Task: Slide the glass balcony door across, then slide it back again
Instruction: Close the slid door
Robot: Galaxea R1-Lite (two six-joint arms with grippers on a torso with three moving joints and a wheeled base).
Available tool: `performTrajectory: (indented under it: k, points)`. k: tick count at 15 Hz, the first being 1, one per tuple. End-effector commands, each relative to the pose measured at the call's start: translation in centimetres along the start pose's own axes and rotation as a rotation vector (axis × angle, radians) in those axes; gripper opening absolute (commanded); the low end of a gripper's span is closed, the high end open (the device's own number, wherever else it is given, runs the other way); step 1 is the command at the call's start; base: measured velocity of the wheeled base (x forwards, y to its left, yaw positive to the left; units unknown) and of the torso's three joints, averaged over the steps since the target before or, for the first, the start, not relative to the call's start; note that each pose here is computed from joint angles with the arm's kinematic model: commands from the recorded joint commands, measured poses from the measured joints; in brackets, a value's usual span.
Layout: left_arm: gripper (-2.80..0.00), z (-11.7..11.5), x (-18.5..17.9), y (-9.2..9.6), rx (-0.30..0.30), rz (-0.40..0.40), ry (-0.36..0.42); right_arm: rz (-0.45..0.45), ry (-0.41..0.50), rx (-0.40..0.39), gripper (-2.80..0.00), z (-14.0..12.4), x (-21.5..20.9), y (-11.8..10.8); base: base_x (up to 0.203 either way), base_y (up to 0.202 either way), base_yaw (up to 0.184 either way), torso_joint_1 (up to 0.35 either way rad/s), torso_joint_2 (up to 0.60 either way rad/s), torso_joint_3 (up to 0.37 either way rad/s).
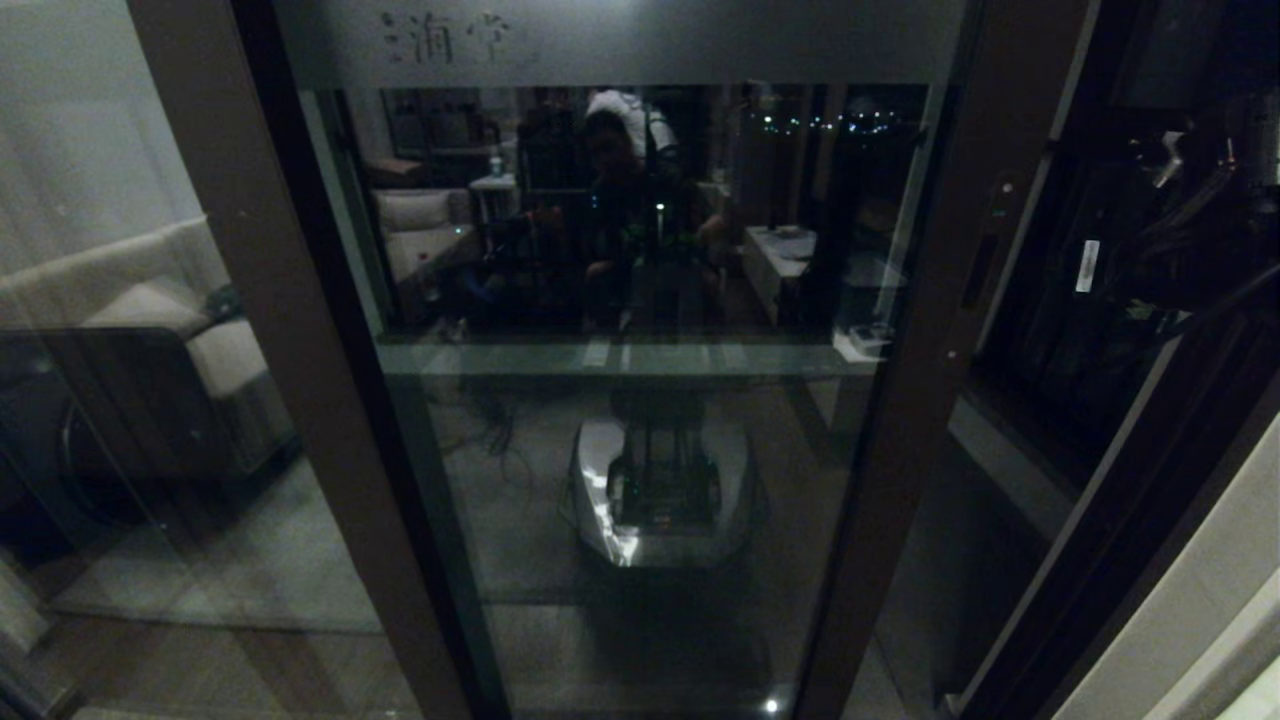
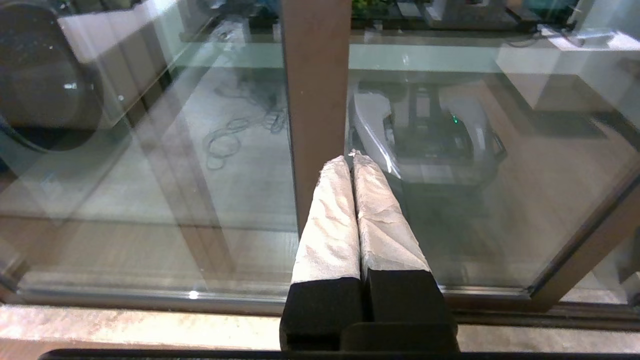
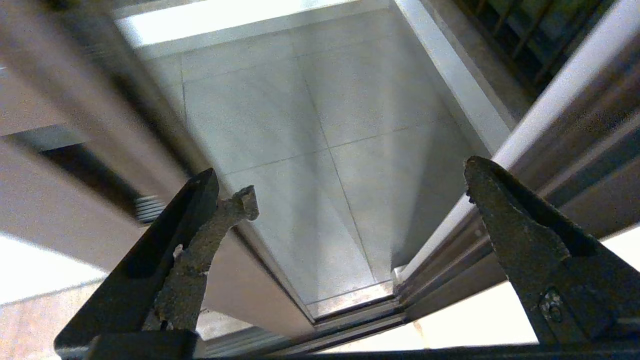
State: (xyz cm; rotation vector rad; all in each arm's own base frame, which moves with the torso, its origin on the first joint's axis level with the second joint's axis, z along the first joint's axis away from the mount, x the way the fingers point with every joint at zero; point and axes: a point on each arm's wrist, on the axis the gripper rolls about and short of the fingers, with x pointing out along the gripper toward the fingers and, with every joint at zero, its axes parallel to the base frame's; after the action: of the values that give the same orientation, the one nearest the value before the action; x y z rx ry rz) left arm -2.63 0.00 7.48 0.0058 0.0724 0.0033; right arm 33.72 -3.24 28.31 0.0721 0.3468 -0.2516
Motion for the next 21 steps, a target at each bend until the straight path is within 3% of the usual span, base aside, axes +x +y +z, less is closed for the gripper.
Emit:
performTrajectory:
  k: [1,4,6,21]
  points:
    - [-2.80,0.0,0.0,0.0,0.000,0.001,0.000,0.013,-0.003,0.002,0.00,0.0,-0.9,-0.3,0.000,0.000,0.000,0.000,0.00,0.000]
    - [-2.80,0.0,0.0,0.0,0.000,0.001,0.001,0.144,0.007,-0.030,0.00,-0.5,-2.9,-0.4,0.000,0.000,0.000,0.000,0.00,0.000]
    - [-2.80,0.0,0.0,0.0,0.000,0.001,0.000,0.158,0.005,-0.034,0.00,-0.4,-2.8,-0.1,0.000,0.000,0.000,0.000,0.00,0.000]
    - [-2.80,0.0,0.0,0.0,0.000,0.001,0.000,0.138,0.006,-0.039,0.00,0.2,1.2,1.1,0.000,0.000,0.000,0.000,0.00,0.000]
